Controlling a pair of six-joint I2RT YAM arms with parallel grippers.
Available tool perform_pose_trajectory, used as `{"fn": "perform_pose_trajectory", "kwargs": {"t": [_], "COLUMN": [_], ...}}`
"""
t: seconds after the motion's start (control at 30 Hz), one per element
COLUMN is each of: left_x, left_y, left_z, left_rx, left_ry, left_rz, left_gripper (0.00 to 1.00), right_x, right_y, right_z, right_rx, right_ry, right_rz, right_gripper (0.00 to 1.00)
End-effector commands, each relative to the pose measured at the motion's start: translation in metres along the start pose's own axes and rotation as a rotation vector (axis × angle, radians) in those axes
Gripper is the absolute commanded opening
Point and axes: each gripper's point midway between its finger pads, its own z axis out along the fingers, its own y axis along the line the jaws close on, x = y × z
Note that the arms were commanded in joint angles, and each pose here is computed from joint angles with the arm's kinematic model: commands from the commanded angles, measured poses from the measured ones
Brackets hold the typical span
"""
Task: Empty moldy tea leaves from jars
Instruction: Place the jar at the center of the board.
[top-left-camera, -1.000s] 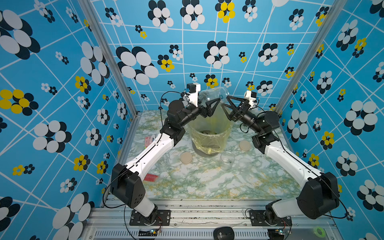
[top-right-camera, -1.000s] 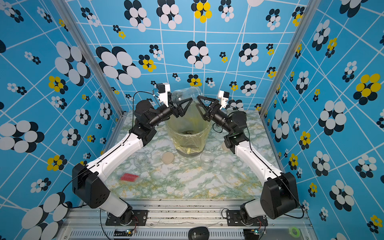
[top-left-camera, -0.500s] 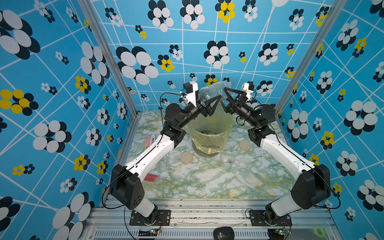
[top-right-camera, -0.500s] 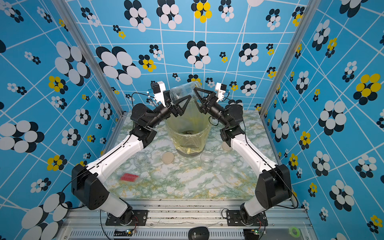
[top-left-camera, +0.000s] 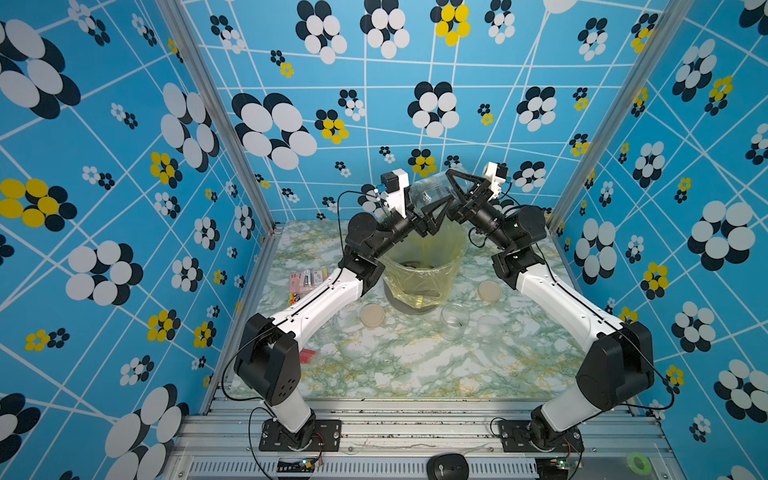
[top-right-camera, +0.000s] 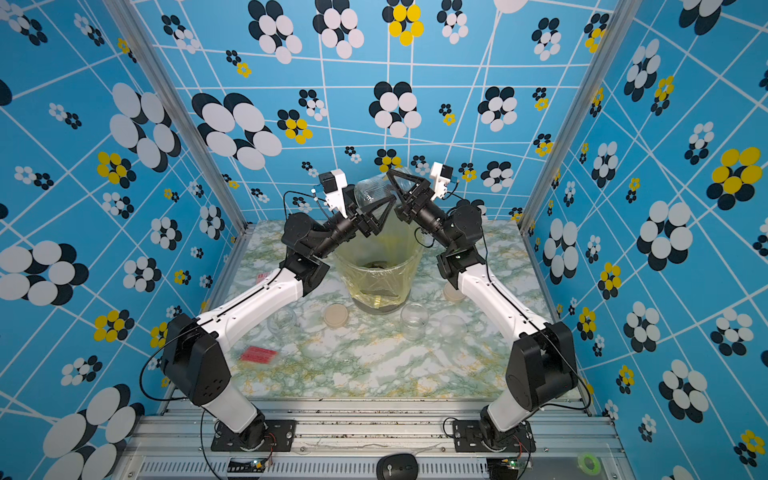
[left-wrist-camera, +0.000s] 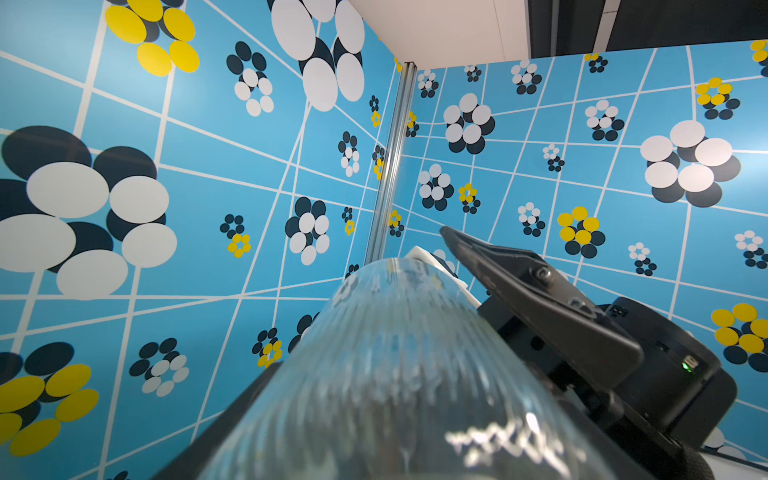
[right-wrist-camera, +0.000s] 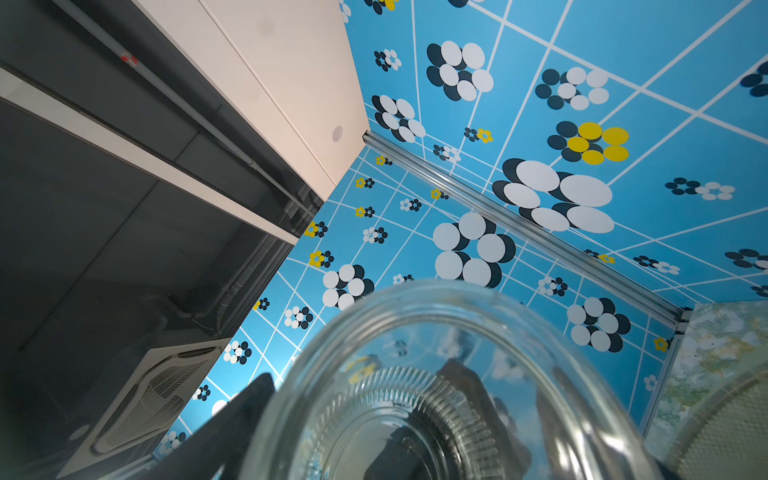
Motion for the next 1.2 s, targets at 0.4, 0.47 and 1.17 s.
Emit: {"fn": "perform_pose_trajectory", "kwargs": {"t": [0.4, 0.47, 1.17], "left_x": [-0.012, -0.011, 0.001], "left_y": [-0.029, -0.028, -0.027], "left_z": [0.003, 0.003, 0.001], "left_rx": [0.094, 0.092, 0.076], "left_ry": [-0.067, -0.062, 0.031], "left_rz": [0.012, 0.016, 0.071], "left_gripper": [0.0, 0.0, 0.74], "right_x": [-0.004, -0.004, -0.01], "right_y": [0.011, 0.01, 0.008], "right_z": [0.006, 0.006, 0.001], "right_rx": [-0.016, -0.01, 0.031], "right_ry": [-0.014, -0.008, 0.001], "right_rz": [-0.072, -0.078, -0.147], "right_gripper": [0.74, 0.63, 0.37]}}
